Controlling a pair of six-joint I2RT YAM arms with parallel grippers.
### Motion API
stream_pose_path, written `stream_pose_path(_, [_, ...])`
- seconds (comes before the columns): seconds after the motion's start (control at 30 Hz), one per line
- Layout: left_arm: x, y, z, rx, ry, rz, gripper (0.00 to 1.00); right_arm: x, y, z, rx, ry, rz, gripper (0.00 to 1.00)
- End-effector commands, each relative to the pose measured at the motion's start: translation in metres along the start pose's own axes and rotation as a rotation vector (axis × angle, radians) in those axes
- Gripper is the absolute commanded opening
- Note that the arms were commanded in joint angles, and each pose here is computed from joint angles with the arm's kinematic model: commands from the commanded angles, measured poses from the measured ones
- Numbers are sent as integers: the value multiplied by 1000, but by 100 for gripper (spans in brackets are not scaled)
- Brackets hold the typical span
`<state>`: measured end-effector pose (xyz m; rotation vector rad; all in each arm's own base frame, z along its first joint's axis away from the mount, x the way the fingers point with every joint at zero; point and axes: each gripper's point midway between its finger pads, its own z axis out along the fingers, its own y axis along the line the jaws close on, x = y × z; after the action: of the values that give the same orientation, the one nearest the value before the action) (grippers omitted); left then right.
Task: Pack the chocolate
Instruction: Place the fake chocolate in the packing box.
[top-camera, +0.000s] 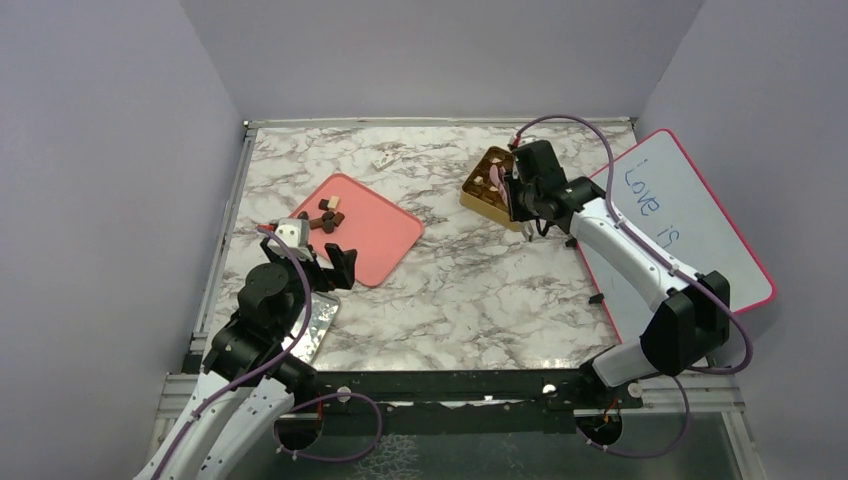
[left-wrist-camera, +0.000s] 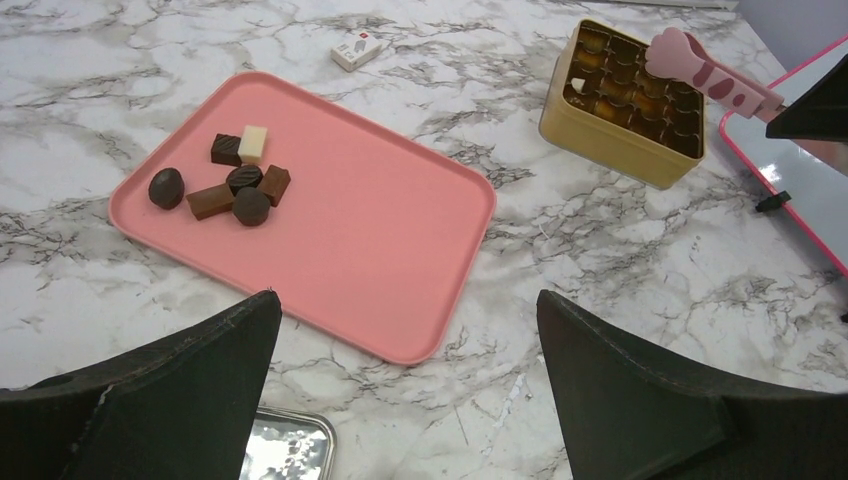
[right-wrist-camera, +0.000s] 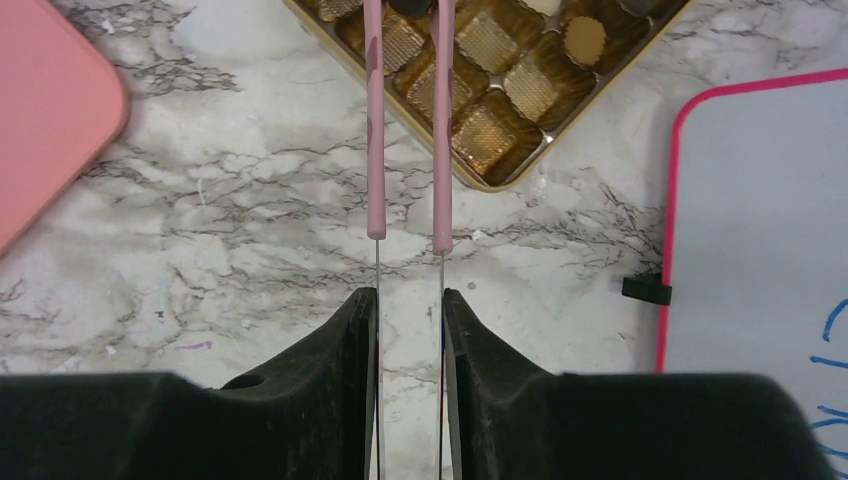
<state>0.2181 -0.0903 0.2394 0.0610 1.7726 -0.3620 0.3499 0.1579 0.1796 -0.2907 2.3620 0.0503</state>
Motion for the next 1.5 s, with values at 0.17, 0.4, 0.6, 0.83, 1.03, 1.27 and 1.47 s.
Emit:
stream_pose_path(0.17, [-4, -5, 0, 30, -18, 8, 99, 17, -31, 10, 70, 44, 43, 32])
stream_pose_path(0.4, [-4, -5, 1, 30, -15, 8, 99, 21, -39, 25, 72, 56, 52, 34])
stream_pose_path(0.6, [-4, -5, 0, 32, -19, 9, 99, 23, -46, 33, 91, 66, 43, 35])
stream_pose_path(0.83, [-4, -5, 1, 30, -14, 10, 99, 16, -47, 32, 86, 42, 43, 38])
stream_pose_path(1.03, [-5, -6, 0, 32, -19, 9, 99, 12, -45, 26, 69, 31, 48, 38])
stream_pose_path(1.27, [-4, -5, 0, 32, -16, 9, 99, 6, -43, 11, 49, 8, 58, 37])
stream_pose_path(1.47, [-6, -4, -1, 25, -27, 7, 99, -2, -32, 0, -13, -13, 55, 35])
